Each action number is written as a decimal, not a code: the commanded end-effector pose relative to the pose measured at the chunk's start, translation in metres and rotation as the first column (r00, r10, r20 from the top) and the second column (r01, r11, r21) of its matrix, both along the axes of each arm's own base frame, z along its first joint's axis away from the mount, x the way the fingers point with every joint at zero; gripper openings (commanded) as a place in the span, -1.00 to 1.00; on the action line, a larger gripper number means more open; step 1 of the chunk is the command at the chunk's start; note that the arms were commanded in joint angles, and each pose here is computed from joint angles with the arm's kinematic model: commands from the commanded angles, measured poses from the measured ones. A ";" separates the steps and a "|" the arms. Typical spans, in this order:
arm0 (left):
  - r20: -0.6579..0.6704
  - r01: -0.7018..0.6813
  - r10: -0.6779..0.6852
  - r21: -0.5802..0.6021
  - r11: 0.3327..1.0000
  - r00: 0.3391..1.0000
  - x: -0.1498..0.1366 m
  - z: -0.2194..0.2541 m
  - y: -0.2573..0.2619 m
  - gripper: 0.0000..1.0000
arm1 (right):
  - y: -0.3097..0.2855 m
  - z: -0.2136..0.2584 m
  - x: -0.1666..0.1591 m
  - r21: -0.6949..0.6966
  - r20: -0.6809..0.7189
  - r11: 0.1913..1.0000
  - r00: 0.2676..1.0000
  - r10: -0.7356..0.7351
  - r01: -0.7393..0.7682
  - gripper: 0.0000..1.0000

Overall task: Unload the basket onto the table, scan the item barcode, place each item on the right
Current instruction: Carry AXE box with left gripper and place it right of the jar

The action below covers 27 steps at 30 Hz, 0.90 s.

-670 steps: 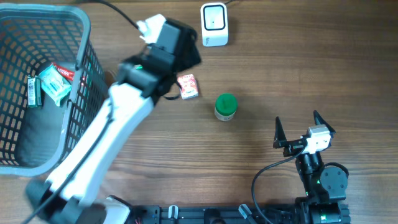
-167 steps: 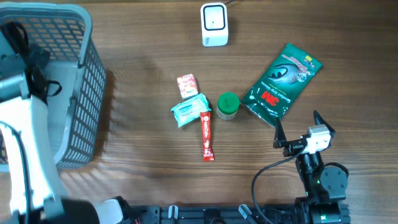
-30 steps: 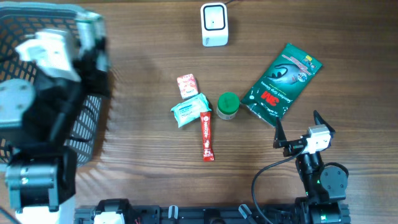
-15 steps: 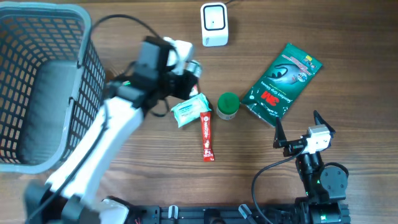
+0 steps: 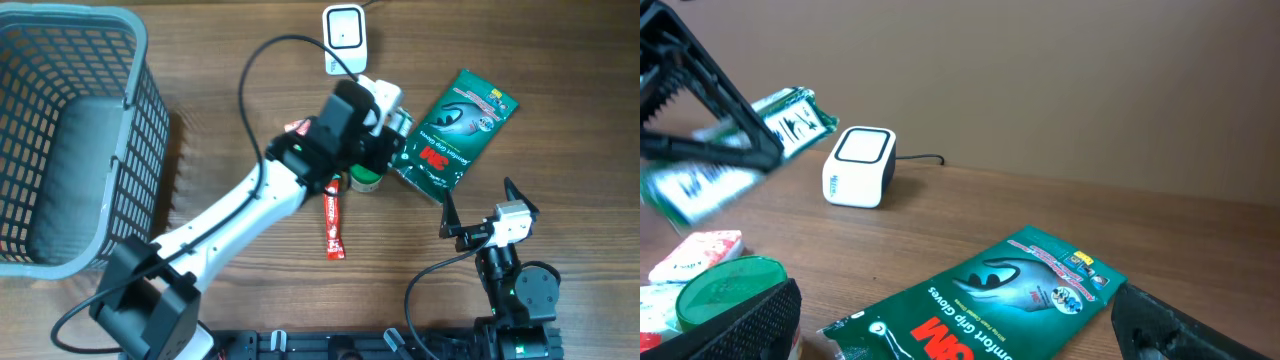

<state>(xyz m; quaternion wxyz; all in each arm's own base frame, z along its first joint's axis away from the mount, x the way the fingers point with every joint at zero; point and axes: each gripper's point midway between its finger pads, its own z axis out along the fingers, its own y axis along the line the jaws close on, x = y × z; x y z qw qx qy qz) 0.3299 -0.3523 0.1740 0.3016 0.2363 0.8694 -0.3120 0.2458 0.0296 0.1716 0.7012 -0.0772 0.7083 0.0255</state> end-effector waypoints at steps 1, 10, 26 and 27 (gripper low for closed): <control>-0.060 0.047 -0.044 0.047 0.998 0.997 -0.024 -0.028 -0.023 -0.52 | -0.001 0.001 0.000 -0.005 0.006 1.000 1.000 -0.006 0.006 1.00; -0.197 0.105 -0.049 0.284 0.953 0.979 -0.065 -0.111 -0.020 -0.58 | -0.001 0.001 0.000 -0.005 0.006 1.000 1.000 -0.006 0.006 0.99; -0.206 0.079 0.004 0.396 0.915 0.979 -0.072 -0.117 0.006 -0.04 | -0.001 0.001 0.000 -0.005 0.006 1.000 1.000 -0.006 0.006 0.99; -0.175 0.050 0.026 0.415 0.908 0.984 -0.067 -0.112 0.011 -0.03 | -0.001 0.001 0.000 -0.005 0.006 1.000 1.000 -0.006 0.006 1.00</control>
